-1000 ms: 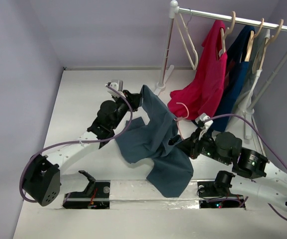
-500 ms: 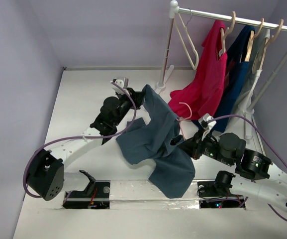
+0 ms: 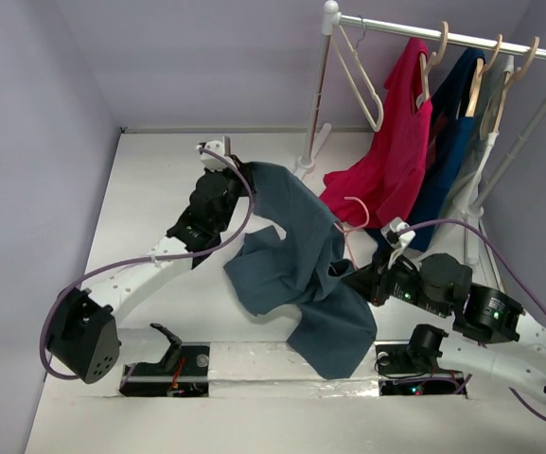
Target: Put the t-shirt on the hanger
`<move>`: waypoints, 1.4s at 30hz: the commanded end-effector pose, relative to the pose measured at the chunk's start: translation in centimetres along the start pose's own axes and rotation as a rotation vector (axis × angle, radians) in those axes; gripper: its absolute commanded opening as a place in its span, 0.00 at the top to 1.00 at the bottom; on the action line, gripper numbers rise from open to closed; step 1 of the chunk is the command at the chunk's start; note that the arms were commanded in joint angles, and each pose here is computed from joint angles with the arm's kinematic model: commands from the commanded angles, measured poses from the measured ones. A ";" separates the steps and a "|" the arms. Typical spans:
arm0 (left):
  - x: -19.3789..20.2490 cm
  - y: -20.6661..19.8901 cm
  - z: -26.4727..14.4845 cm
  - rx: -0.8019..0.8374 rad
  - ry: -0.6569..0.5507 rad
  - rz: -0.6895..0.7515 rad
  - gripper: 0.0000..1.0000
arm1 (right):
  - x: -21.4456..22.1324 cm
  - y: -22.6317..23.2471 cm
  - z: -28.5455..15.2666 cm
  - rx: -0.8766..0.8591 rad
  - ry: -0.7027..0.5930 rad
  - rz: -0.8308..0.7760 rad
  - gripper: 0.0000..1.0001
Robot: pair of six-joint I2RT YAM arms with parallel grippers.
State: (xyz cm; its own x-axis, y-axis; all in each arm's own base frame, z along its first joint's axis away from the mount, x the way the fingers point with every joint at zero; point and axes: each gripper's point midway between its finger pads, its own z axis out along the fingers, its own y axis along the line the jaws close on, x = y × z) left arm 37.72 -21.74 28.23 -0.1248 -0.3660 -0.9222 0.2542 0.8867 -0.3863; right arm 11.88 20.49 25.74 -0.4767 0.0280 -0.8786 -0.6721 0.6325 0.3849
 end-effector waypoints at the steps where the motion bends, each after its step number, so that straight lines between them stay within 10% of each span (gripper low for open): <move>1: -5.7 3.2 -1.0 -0.187 -0.130 -0.026 1.00 | -3.1 1.6 -1.6 -0.053 -0.071 0.015 1.00; 11: -7.0 11.0 -2.5 -0.410 -0.149 -0.086 1.00 | -4.2 2.1 -4.2 -0.054 -0.045 0.002 1.00; 21: -7.1 10.3 -4.0 -0.328 -0.161 -0.126 1.00 | -10.8 3.8 -6.8 -0.070 -0.185 -0.062 1.00; 24: -8.4 8.5 -4.8 -0.232 -0.196 -0.154 0.95 | -11.8 4.9 -7.1 -0.110 -0.200 -0.072 1.00; 25: -9.0 8.0 -5.0 -0.201 -0.215 -0.160 0.72 | -11.7 4.8 -6.9 -0.108 -0.195 -0.074 1.00; 28: -10.5 6.4 -6.0 -0.130 -0.236 -0.185 0.49 | -12.2 4.1 -7.0 -0.053 -0.185 -0.100 1.00; 33: -14.0 2.5 -8.8 0.039 -0.292 -0.225 0.46 | -16.7 5.3 -10.9 -0.083 -0.315 -0.117 1.00; 39: -12.7 -3.8 -10.9 0.301 -0.200 -0.258 0.47 | -9.1 1.9 -2.4 0.057 -0.086 -0.091 1.00; 42: -12.1 -7.6 -11.5 0.386 -0.147 -0.221 0.47 | -12.8 2.9 -3.6 0.038 -0.206 -0.115 1.00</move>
State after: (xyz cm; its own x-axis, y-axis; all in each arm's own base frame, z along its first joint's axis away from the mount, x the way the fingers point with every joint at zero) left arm 28.27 -17.84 39.43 -0.0685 -0.6061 -0.7925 0.4525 0.6890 -0.5661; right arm 12.63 18.41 35.04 -0.3672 0.0026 -0.9301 -0.6862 0.6744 0.2728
